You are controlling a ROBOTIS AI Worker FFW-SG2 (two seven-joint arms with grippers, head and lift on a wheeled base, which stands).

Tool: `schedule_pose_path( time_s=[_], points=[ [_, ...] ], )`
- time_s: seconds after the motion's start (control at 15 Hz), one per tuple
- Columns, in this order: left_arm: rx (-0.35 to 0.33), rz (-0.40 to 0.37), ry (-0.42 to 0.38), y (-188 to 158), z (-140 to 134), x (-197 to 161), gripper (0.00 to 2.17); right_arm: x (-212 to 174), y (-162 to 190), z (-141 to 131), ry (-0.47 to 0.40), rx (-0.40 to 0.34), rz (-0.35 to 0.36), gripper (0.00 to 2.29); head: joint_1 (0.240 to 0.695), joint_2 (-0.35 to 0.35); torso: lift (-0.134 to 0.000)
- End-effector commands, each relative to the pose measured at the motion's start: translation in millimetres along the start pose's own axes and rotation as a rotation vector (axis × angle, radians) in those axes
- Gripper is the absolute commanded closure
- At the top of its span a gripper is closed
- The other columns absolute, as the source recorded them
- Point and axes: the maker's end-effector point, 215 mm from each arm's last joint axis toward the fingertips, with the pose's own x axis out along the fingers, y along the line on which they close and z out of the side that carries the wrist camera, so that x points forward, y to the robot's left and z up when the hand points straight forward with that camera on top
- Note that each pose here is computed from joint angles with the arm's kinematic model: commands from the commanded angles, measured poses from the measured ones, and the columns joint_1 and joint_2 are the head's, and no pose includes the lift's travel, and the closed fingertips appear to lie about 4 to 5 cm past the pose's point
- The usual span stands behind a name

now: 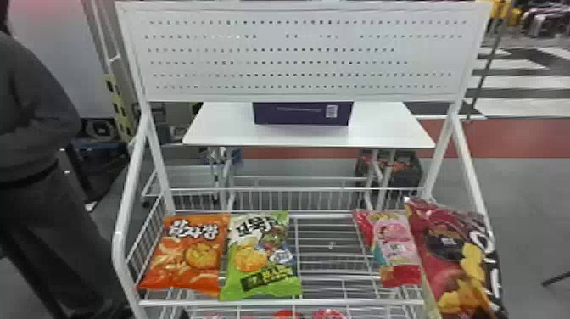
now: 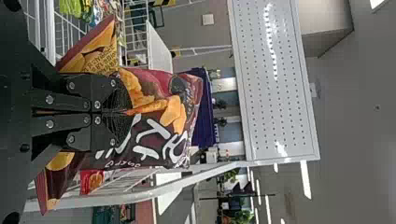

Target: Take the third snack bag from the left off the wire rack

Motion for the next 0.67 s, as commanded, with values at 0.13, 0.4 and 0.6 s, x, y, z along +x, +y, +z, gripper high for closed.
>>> schedule_pose_path(
  time_s=[0.13,0.4,0.6],
  points=[
    [-0.021,0.037,-0.016,23.2,6.8,1.4,0.17,-10.0,-27.6,7.2,-0.006,-0.006,-0.043,1.77,0.499,0.000,0.000],
    [-0.016,0.046,-0.023,29.6,8.3,0.5,0.17,-11.7,-36.2,8.7,-0.005,-0.012,-0.057,1.77,0.499,0.000,0.000],
    [-0.015,0.045,-0.022,29.6,7.5,0.4,0.17,-10.6,-36.0,9.1,-0.008,-0.012,-0.057,1.77,0.499,0.000,0.000]
  ],
)
